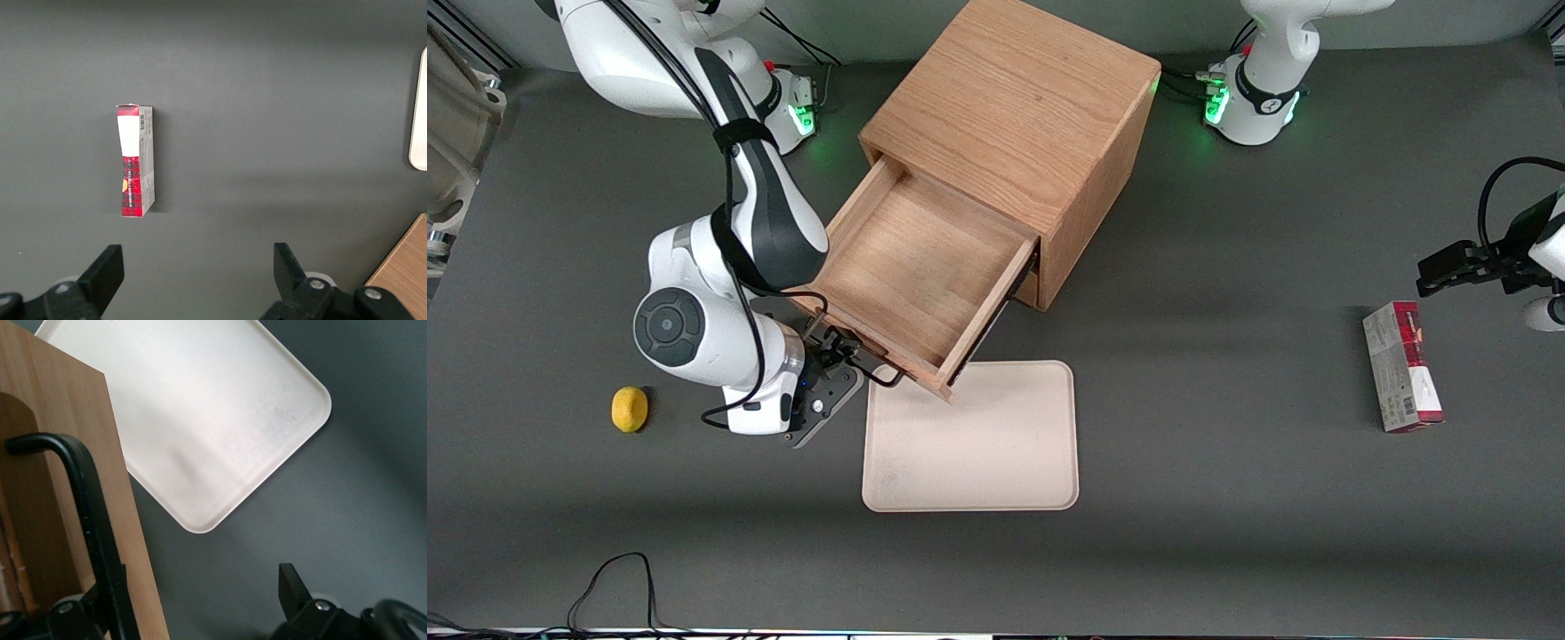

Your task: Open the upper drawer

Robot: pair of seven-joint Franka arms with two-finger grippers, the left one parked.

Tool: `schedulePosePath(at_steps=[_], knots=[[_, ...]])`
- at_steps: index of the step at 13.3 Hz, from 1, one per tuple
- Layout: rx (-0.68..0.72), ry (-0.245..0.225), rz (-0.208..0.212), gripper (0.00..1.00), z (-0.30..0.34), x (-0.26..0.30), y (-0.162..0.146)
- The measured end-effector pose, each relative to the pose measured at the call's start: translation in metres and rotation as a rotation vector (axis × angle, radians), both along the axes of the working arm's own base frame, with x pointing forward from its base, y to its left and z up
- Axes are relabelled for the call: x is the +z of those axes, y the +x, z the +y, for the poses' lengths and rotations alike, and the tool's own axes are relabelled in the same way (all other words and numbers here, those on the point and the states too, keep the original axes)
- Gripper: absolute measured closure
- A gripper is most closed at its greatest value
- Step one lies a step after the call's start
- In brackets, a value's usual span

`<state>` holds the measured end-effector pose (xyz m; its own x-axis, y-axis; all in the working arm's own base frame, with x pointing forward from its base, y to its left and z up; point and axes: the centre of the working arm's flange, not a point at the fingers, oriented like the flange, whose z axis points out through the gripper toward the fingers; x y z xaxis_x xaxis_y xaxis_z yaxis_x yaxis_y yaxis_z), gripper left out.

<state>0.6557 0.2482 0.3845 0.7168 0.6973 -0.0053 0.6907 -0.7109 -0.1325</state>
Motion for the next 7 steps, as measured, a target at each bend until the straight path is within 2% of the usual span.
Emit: schedulePosePath(at_steps=[4,7], knots=[[0.006,0.003,-0.003,0.0,0.003,0.008,0.001],[0.021,0.011,-0.012,0.0,0.008,0.044,0.004]])
